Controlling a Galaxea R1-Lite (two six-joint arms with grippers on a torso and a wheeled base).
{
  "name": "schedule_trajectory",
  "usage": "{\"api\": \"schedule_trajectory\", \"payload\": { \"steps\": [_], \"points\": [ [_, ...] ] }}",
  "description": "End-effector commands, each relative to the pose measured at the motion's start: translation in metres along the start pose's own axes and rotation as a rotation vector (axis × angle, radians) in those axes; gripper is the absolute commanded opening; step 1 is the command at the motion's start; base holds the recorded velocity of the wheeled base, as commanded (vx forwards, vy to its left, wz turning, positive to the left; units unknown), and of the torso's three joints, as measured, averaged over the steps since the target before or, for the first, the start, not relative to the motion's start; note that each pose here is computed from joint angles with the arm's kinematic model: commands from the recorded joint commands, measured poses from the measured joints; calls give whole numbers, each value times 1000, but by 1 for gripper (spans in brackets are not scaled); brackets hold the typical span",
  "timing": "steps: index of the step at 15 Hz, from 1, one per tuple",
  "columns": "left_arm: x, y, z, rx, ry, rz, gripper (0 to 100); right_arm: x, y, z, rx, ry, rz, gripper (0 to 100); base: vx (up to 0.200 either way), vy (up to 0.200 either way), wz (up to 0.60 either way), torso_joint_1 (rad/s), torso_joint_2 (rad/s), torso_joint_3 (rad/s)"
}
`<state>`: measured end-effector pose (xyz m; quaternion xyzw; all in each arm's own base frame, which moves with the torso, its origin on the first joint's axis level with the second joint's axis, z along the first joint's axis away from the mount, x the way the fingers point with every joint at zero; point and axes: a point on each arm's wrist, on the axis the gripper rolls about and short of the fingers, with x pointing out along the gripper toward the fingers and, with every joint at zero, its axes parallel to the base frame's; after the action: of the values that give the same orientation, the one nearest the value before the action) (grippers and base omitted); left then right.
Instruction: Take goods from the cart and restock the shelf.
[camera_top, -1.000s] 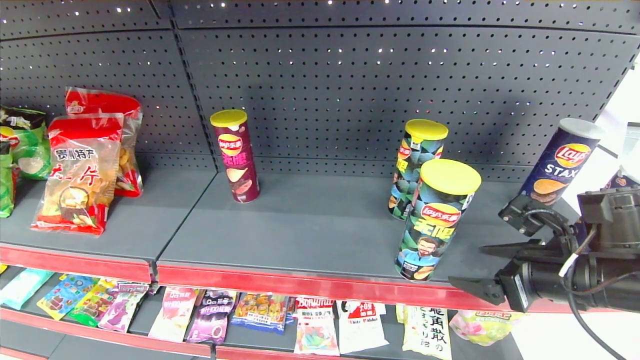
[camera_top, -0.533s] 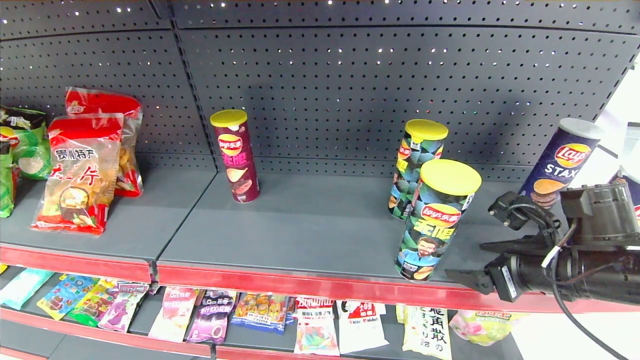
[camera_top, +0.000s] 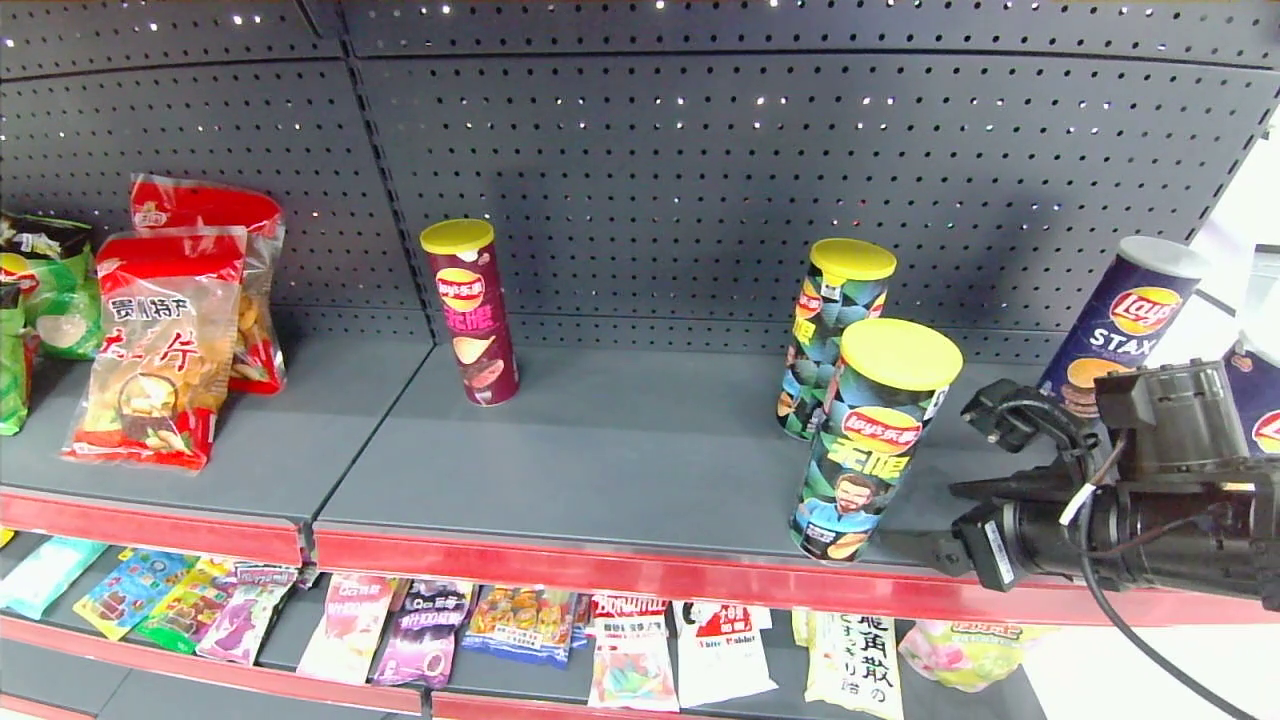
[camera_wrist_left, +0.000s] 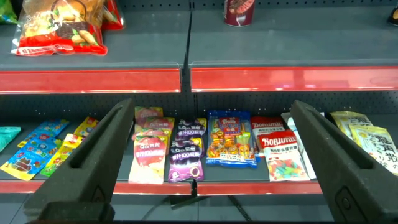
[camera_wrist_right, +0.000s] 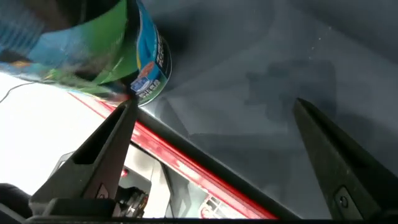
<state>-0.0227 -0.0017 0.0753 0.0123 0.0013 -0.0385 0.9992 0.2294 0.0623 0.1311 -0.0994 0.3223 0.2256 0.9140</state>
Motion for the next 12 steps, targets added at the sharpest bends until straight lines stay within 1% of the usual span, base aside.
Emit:
{"api": "schedule_trajectory", "payload": {
  "steps": [1,7,9,12],
  "points": [
    [0,0,0,0,1,0,100,3,-1,3,3,-5,0,100,0,0,0,0,0,0],
    [0,0,0,0,-1,0,100,8,-3,5,22,-6,-6,100,0,0,0,0,0,0],
    [0,0,0,0,1,0,100,12,-5,7,25,3,-45,100,0,0,0,0,0,0],
    [0,0,0,0,-1,0,100,14,-6,12,39,-6,-48,100,0,0,0,0,0,0]
  ]
}}
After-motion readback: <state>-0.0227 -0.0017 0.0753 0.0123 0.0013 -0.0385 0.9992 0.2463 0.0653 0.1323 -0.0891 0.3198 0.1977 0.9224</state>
